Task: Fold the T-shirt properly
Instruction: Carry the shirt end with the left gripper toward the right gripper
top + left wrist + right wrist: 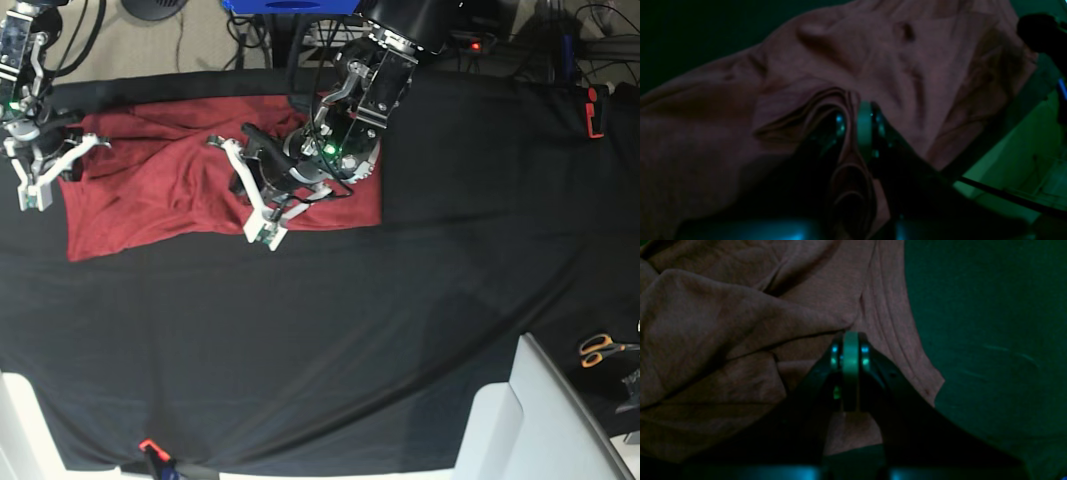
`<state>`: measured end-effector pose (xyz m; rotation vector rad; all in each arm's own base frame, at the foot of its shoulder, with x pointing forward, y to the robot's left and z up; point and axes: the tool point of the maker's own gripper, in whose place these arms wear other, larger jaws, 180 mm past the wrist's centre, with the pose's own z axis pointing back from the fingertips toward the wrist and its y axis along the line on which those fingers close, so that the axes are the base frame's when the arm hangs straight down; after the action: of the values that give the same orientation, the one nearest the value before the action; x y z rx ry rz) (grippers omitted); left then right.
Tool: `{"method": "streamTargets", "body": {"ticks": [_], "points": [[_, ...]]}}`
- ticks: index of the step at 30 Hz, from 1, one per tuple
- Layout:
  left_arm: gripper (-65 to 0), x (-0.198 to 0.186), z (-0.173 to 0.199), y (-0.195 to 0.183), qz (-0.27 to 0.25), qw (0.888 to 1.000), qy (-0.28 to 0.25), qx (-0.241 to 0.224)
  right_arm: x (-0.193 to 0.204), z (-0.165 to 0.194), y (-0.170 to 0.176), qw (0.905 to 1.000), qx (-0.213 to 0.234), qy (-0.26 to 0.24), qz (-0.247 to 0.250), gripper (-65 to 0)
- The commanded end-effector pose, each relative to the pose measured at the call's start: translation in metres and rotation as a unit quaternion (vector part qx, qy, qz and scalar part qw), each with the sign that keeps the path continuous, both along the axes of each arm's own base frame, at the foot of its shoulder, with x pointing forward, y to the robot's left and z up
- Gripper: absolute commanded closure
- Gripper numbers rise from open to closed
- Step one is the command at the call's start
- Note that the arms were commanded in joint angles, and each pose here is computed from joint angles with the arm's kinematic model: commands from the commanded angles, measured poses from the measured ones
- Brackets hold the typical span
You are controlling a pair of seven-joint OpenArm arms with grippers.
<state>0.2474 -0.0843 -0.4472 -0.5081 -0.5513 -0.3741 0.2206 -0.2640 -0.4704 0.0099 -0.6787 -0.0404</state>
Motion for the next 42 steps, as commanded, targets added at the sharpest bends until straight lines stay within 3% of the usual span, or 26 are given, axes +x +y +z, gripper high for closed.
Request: {"method": "streamTargets", "body": {"ticks": [1,12,13,18,28,32,35,37,39,42], "points": [[0.0,0.012,0.015,-0.01,0.001,1.0,-0.021,-0.022,0.009,0.011,-0.007,0.9997,-0.006,-0.022,-0.001,-1.4],[0.0,0.011,0.011,-0.025,-0.015,1.0,-0.01,-0.023,0.011,0.011,-0.006,0.9997,-0.006,-0.023,0.0,-1.5],[-1.6,0.008,0.014,-0.03,-0.026,0.999,-0.015,-0.023,0.011,0.011,-0.006,0.9997,-0.006,-0.023,0.0,-1.5],[-21.7,-0.001,0.022,-0.055,-0.076,0.996,-0.031,-0.023,0.012,0.011,-0.006,0.9997,-0.006,-0.024,0.001,-1.5],[-31.9,-0.018,0.029,-0.079,-0.127,0.991,-0.042,-0.024,0.012,0.012,-0.006,0.9997,-0.006,-0.024,0.001,-1.5],[-31.1,-0.017,0.05,-0.086,-0.133,0.988,-0.068,-0.041,0.012,0.012,-0.006,0.9997,-0.006,-0.024,0.001,-1.5],[-27.3,0.002,0.065,-0.061,-0.093,0.991,-0.088,-0.045,0.012,0.012,-0.005,0.9997,-0.006,-0.024,0.001,-1.5],[-17.4,0.012,0.066,-0.034,-0.058,0.994,-0.084,-0.033,0.012,0.012,-0.005,0.9997,-0.006,-0.024,0.001,-1.5],[0.0,0.021,0.068,-0.005,-0.02,0.997,-0.078,-0.021,0.012,0.012,-0.005,0.9997,-0.006,-0.024,0.001,-1.5],[0.0,0.028,0.055,0.039,0.04,0.997,-0.063,0.008,0.012,0.012,-0.005,0.9997,-0.006,-0.024,0.001,-1.5]]}}
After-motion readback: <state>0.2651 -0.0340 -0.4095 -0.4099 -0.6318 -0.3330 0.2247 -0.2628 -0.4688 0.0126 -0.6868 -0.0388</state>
